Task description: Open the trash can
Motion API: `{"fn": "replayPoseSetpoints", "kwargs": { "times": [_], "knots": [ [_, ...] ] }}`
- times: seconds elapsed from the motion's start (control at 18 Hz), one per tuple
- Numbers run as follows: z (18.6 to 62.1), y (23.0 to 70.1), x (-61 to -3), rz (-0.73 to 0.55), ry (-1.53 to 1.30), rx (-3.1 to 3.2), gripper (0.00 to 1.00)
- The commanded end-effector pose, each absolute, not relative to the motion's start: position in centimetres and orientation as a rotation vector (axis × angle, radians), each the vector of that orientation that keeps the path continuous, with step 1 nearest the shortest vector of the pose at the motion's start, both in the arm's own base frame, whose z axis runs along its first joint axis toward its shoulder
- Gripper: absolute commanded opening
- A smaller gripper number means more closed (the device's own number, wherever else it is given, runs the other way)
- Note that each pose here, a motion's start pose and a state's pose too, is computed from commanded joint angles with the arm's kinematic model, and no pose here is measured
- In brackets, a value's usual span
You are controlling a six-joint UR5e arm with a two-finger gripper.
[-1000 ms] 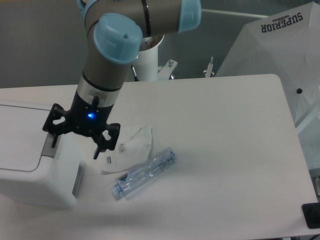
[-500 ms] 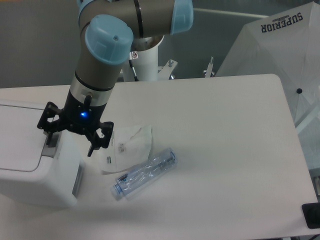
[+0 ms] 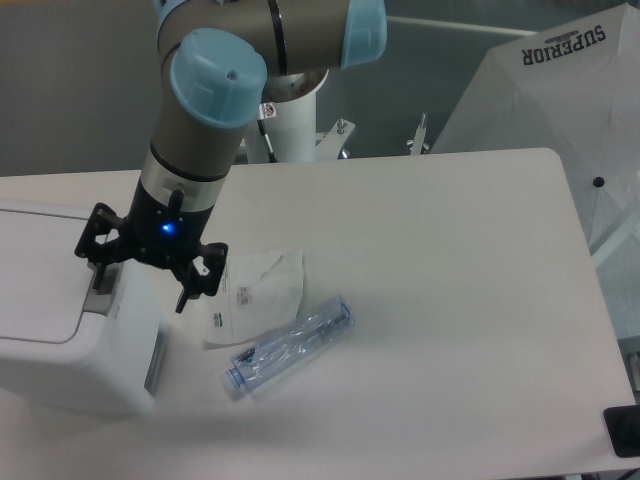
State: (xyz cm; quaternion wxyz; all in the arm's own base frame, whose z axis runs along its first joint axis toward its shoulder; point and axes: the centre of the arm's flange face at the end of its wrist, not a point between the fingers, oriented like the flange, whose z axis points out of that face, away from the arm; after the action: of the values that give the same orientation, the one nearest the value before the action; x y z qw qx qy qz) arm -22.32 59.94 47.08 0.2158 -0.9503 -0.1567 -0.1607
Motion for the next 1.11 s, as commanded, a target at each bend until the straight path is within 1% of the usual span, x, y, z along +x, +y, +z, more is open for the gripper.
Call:
{"fn": "replayPoseSetpoints", "kwargs": {
  "times": [0.61,0.89,1.11],
  "knots": [
    [46.4,60.1,-22.5,-0.45,-0.442,-2.643,1.0],
    [47.0,59.8,-22.9,-0.443,-0.451,-2.633,1.0],
    [47.9,59.2,-24.5,-0.405,-0.446,-2.61,1.0]
  ]
}}
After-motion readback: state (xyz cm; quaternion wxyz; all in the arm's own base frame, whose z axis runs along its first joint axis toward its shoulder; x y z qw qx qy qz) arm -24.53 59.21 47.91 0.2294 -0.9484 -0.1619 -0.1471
